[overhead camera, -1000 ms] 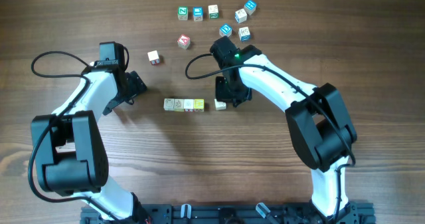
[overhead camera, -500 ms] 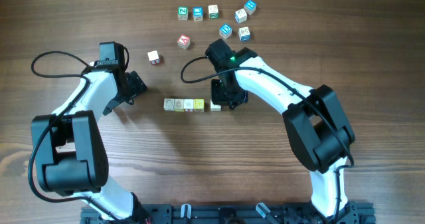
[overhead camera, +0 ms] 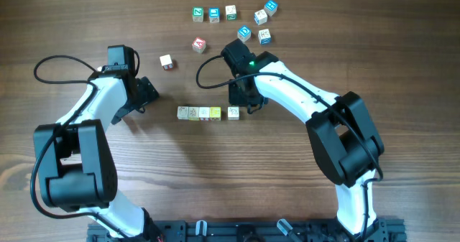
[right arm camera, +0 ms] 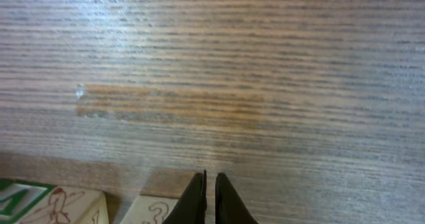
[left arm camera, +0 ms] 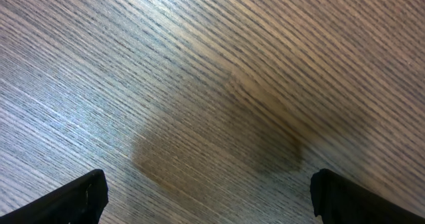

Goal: Form a horizontal line
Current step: 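Carry the '3' block to the right end of the row, right gripper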

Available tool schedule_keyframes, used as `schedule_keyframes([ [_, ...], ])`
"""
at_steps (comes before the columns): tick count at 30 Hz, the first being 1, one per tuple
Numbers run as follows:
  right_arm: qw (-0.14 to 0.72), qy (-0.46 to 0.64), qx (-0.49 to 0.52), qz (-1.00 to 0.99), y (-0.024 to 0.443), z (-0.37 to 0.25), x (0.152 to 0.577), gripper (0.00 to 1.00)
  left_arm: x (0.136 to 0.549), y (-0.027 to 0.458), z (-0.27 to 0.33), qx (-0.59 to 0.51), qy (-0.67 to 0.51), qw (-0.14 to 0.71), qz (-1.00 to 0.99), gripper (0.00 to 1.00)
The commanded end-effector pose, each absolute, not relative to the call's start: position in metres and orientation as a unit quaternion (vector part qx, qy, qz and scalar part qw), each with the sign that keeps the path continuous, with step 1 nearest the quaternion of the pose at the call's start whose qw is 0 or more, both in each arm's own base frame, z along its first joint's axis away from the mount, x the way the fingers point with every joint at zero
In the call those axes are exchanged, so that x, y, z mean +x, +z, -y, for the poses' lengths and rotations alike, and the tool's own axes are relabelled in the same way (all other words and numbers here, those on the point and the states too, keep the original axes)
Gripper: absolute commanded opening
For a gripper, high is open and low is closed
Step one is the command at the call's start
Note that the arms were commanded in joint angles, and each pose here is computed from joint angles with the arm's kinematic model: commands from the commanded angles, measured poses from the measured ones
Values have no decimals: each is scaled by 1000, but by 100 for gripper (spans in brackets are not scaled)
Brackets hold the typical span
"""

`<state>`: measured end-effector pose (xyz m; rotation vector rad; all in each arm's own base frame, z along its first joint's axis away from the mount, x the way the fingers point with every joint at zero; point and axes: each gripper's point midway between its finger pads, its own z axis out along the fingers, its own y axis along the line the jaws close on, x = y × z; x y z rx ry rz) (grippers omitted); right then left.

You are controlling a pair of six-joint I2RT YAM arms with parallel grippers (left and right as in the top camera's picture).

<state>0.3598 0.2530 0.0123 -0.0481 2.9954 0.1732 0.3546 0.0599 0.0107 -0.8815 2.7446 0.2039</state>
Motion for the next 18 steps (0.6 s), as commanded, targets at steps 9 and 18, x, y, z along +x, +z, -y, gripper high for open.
schedule_keyframes([
  [9,105,66,-15,-992,24,-256,371,8,351,7,-61,-303,74,120,-943,100],
  [18,115,72,-15,-991,26,-259,376,11,351,7,-61,-303,74,120,-943,100],
])
